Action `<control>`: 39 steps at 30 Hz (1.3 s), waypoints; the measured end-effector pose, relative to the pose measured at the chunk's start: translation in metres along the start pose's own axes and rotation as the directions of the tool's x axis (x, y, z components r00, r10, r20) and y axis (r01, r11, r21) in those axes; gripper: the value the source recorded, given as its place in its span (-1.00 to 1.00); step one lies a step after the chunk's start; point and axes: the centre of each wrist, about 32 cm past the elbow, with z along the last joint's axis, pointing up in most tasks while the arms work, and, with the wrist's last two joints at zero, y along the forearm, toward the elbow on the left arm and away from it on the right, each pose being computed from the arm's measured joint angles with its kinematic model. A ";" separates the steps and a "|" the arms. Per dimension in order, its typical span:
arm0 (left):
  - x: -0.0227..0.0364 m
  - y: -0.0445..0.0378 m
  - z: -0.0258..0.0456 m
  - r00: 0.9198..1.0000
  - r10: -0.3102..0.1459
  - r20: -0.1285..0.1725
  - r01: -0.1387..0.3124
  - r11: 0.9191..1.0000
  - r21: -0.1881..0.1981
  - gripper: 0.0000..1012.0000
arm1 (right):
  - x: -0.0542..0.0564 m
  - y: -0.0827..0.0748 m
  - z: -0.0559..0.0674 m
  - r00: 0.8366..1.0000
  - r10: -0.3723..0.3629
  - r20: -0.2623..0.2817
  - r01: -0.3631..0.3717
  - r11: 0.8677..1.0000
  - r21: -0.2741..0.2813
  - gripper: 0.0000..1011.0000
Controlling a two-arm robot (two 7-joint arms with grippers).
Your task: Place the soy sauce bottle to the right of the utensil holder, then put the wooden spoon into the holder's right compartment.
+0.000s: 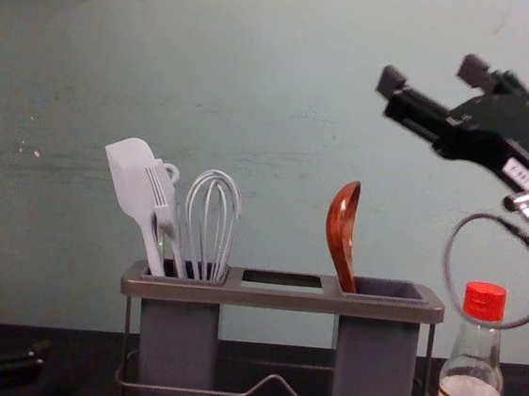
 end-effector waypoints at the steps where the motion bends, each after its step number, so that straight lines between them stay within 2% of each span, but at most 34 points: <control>1: 0.0000 0.0000 0.0000 1.000 0.000 0.000 0.000 1.000 0.000 0.98 | 0.003 0.000 0.001 1.000 -0.003 0.005 0.003 1.000 0.001 0.99; 6: 0.0000 0.0000 0.0000 1.000 0.000 0.000 0.000 1.000 0.000 0.98 | 0.022 -0.007 0.011 0.999 -0.033 0.042 0.033 0.999 0.002 0.99; 9: 0.0000 0.0000 0.0000 1.000 0.000 0.000 0.000 1.000 0.000 0.98 | 0.030 -0.012 0.014 0.997 -0.048 0.056 0.048 0.999 0.000 0.99; 12: 0.0000 0.0000 0.0000 1.000 0.000 0.000 0.000 1.000 0.000 0.98 | 0.043 -0.023 0.018 0.994 -0.078 0.078 0.079 0.997 -0.013 0.99; 15: 0.0000 0.0000 0.0000 1.000 0.000 0.000 0.000 1.000 0.000 0.98 | 0.050 -0.031 0.019 0.991 -0.097 0.090 0.100 0.995 -0.028 0.99; 18: 0.0000 0.0000 0.0000 1.000 0.000 0.000 0.000 1.000 0.000 0.98 | 0.056 -0.045 0.020 0.985 -0.133 0.110 0.141 0.988 -0.067 0.99; 21: 0.0000 0.0000 0.0000 1.000 0.000 0.000 0.000 1.000 0.000 0.98 | 0.058 -0.053 0.021 0.980 -0.150 0.129 0.163 0.982 -0.099 0.99; 22: 0.0000 0.0000 0.0000 1.000 0.000 0.000 0.000 1.000 0.000 0.98 | 0.059 -0.058 0.021 0.977 -0.156 0.142 0.175 0.976 -0.132 0.99; 23: 0.0000 0.0000 0.0000 1.000 0.000 0.000 0.000 1.000 0.000 0.98 | 0.059 -0.058 0.021 0.977 -0.156 0.142 0.175 0.976 -0.132 0.99; 25: 0.0000 0.0000 0.0000 1.000 0.000 0.000 0.000 1.000 0.000 0.98 | 0.060 -0.065 0.021 0.972 -0.158 0.172 0.191 0.962 -0.195 0.99; 26: 0.0000 0.0000 0.0000 1.000 0.000 0.000 0.000 1.000 0.000 0.98 | 0.060 -0.069 0.021 0.969 -0.153 0.193 0.198 0.950 -0.242 0.99; 27: 0.0000 0.0000 0.0000 1.000 0.000 0.000 0.000 1.000 0.000 0.98 | 0.060 -0.071 0.020 0.968 -0.151 0.203 0.203 0.943 -0.264 0.99; 28: 0.0000 0.0000 0.0000 1.000 0.000 0.000 0.000 1.000 0.000 0.98 | 0.060 -0.074 0.020 0.965 -0.147 0.217 0.210 0.929 -0.306 0.99; 30: 0.0000 0.0000 0.0000 1.000 0.000 0.000 0.000 1.000 0.000 0.98 | 0.060 -0.076 0.019 0.963 -0.141 0.228 0.216 0.912 -0.348 0.99; 31: 0.0000 0.0000 0.0000 1.000 0.000 0.000 0.000 1.000 0.000 0.98 | 0.059 -0.079 0.018 0.962 -0.137 0.234 0.223 0.892 -0.393 0.99; 32: 0.0000 0.0000 0.0000 1.000 0.000 0.000 0.000 1.000 0.000 0.98 | 0.059 -0.079 0.018 0.962 -0.137 0.234 0.223 0.892 -0.393 0.99; 33: 0.0000 0.0000 0.0000 1.000 0.000 0.000 0.000 1.000 0.000 0.98 | 0.058 -0.080 0.016 0.962 -0.134 0.237 0.228 0.873 -0.430 0.99; 34: 0.0000 0.0000 0.0000 1.000 0.000 0.000 0.000 1.000 0.000 0.98 | 0.058 -0.081 0.015 0.962 -0.133 0.237 0.230 0.863 -0.449 0.99; 35: 0.0000 0.0000 0.0000 1.000 0.000 0.000 0.000 1.000 0.000 0.98 | 0.057 -0.083 0.013 0.964 -0.130 0.234 0.231 0.846 -0.480 0.99; 36: 0.0000 0.0000 0.0000 1.000 0.000 0.000 0.000 1.000 0.000 0.98 | 0.057 -0.084 0.012 0.964 -0.129 0.231 0.231 0.839 -0.492 0.99; 37: 0.0000 0.0000 0.0000 1.000 0.000 0.000 0.000 1.000 0.000 0.98 | 0.056 -0.086 0.008 0.965 -0.127 0.228 0.230 0.826 -0.515 0.99; 39: 0.0000 0.0000 0.0000 1.000 0.000 0.000 0.000 1.000 0.000 0.98 | 0.055 -0.088 0.005 0.966 -0.125 0.224 0.229 0.815 -0.533 0.99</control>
